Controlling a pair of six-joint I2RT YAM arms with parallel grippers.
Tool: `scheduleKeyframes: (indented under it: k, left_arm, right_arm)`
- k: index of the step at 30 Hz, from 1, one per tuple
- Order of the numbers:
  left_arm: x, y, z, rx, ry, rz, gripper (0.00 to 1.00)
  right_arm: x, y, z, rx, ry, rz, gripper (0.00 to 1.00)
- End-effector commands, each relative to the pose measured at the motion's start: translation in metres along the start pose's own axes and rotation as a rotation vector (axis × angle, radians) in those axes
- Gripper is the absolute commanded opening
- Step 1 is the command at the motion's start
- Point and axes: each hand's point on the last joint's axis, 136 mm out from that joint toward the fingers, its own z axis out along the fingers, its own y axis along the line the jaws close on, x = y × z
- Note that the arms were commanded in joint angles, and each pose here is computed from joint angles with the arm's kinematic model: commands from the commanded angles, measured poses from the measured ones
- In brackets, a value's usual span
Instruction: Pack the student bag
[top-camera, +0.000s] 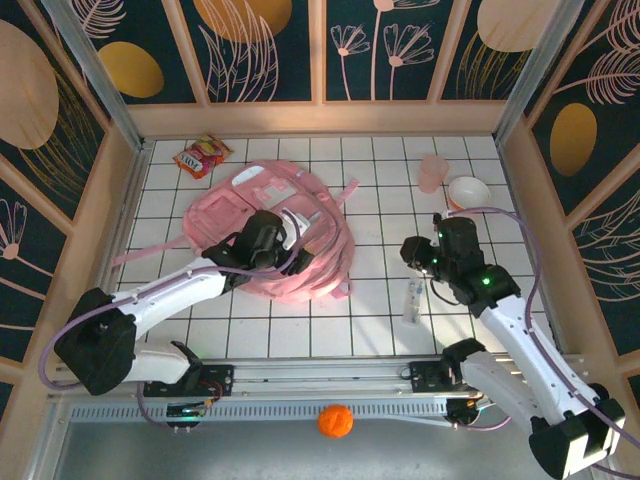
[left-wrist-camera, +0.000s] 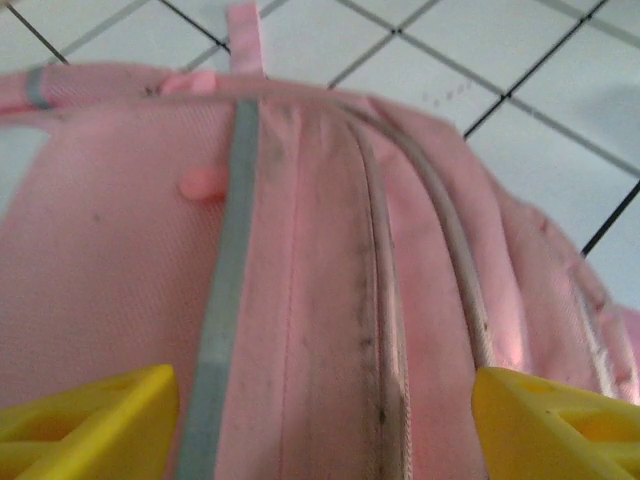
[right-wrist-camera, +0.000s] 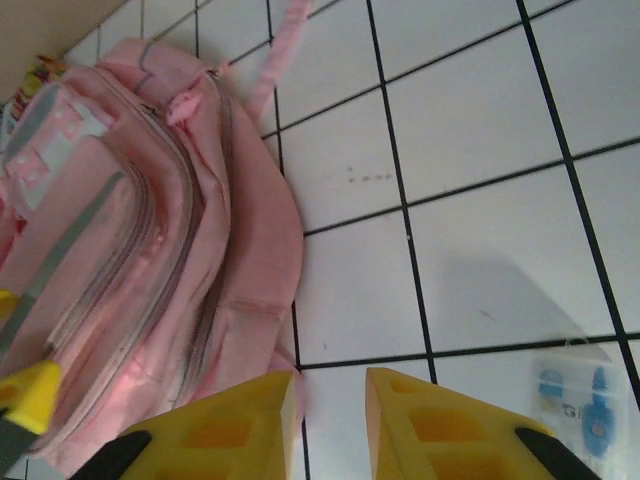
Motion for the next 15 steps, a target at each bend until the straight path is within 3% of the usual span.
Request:
scheduleKeyframes:
  k: [1,4,8,12,15]
  left_arm:
    - [-0.007,-0.001,0.001,-0.013,0.019,0.051,0.77]
    - [-0.005,0.002,0.002,-0.033,0.031,0.063,0.77]
    - [0.0,0.015,0.006,-0.106,0.069,0.068,0.71]
    - [-0.004,0.028,0.003,-0.18,0.077,0.043,0.5]
    - [-0.02,0.023,-0.008,-0.149,0.007,0.024,0.34]
  right_arm:
    - [0.007,-0.018,0.005,0.088,0.036,0.012,0.3]
    - [0.031,-0.05,0.013,0.254,0.149,0.067,0.42]
    - [0.055,-0.074,0.024,0.355,0.252,0.11,0.56]
    - [0.065,-0.084,0.032,0.37,0.285,0.151,0.96]
    - [0.068,-0.092,0.034,0.396,0.294,0.16,0.99]
